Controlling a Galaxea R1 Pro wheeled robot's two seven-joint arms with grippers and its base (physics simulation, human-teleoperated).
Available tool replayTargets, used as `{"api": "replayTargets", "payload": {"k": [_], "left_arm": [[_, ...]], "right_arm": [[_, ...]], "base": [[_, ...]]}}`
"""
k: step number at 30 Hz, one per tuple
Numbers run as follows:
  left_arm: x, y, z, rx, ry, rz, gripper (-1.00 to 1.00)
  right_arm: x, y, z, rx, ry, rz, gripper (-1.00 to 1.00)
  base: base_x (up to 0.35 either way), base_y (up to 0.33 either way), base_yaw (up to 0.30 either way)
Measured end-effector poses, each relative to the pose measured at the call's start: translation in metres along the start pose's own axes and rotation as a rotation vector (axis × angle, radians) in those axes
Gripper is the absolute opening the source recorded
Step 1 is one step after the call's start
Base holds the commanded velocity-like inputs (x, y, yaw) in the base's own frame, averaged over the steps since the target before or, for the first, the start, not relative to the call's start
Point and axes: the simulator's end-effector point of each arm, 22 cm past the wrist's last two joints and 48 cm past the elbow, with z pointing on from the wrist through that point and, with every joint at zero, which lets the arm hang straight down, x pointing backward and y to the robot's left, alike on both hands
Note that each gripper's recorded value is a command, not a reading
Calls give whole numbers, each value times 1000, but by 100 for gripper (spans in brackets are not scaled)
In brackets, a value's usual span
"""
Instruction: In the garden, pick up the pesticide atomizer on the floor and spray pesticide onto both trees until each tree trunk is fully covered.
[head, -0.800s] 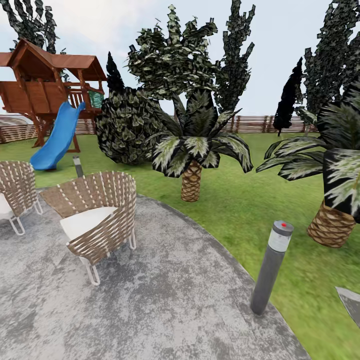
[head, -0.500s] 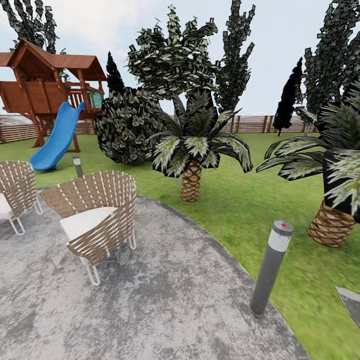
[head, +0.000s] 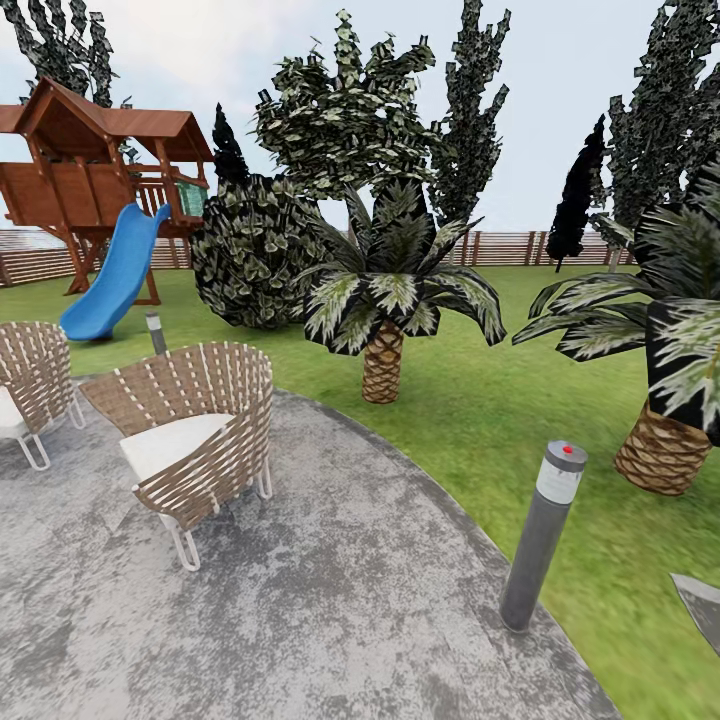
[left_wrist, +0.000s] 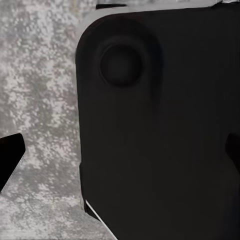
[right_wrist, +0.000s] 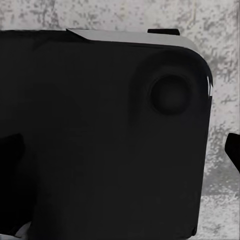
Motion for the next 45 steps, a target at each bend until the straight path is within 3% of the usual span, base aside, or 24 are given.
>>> {"api": "replayTargets", "payload": {"k": [8,9,14,17,21,27,30,34,37,41,45], "left_arm": [[-23,-1,0,2,-47,0,100],[-70,0,-4,2,-145,0,100],[-133,1,-16,0,-272,5,100],[-161,2,-21,-2,-312,7,100],[-212,1,-33,0,-389,13,100],[-290,0,-70,0,-673,21,100],[-307,0,-79,0,-727,18,100],[-326,-3,-89,4,-769,20,100],[-330,-3,-91,5,-779,18,100],[-326,-2,-89,3,-771,17,100],[-321,7,-86,-10,-762,17,100]], "right_arm": [[-28,-1,0,1,-83,-2,100],[-68,-1,-6,2,-235,-5,100],[-102,-1,-12,2,-320,-9,100],[-119,-3,-16,3,-377,-11,100],[-167,-12,-34,17,-537,-14,100],[-240,-21,-69,30,-730,-18,100],[-265,-21,-83,32,-792,-19,100],[-301,-23,-105,34,-873,-21,100],[-328,-36,-119,53,-922,-31,100],[-340,-58,-127,82,-940,-49,100],[-340,-61,-126,87,-937,-53,100]], "base": [[0,0,0],[0,0,0],[0,0,0],[0,0,0],[0,0,0],[0,0,0],[0,0,0],[0,0,0],[0,0,0],[0,0,0],[0,0,-50]]}}
